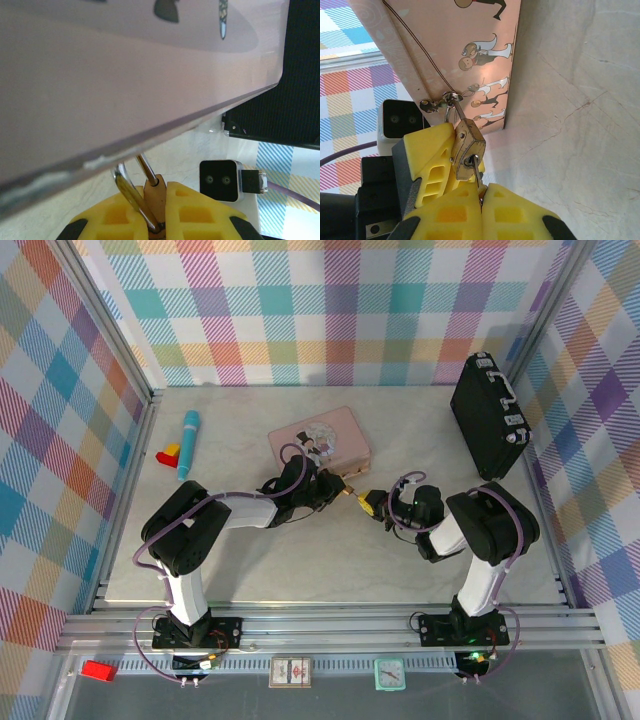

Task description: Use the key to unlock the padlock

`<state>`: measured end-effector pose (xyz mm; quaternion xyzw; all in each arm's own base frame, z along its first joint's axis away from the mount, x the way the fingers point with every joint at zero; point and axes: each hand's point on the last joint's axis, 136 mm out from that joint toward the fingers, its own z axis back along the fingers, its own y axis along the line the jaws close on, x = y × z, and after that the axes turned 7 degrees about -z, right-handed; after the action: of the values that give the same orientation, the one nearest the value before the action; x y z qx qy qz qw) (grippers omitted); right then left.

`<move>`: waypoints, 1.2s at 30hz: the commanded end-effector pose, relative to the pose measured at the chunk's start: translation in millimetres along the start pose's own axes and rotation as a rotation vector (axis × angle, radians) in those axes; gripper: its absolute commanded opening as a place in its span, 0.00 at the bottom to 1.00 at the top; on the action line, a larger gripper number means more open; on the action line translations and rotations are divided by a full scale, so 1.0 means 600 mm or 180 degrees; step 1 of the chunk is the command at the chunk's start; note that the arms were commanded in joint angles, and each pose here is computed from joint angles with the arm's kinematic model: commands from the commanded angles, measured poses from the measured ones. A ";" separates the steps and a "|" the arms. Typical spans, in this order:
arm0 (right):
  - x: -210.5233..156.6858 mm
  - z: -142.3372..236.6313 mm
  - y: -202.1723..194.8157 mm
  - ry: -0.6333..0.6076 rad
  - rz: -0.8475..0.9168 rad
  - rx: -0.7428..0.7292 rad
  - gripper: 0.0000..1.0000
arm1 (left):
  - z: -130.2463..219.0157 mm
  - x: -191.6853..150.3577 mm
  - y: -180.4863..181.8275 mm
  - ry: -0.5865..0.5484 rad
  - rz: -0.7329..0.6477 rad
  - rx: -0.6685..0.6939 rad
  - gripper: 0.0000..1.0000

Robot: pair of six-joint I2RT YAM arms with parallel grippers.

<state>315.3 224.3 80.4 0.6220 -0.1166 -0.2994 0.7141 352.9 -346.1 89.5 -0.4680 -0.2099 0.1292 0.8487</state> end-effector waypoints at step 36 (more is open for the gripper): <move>0.011 -0.027 0.042 0.0085 -0.0057 0.0280 0.00 | 0.025 -0.064 -0.068 0.0487 0.0340 -0.0407 0.00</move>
<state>326.7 233.5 89.8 0.6459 -0.0986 -0.2975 0.6961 349.4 -347.3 100.2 -0.4872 -0.2011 0.1505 0.8364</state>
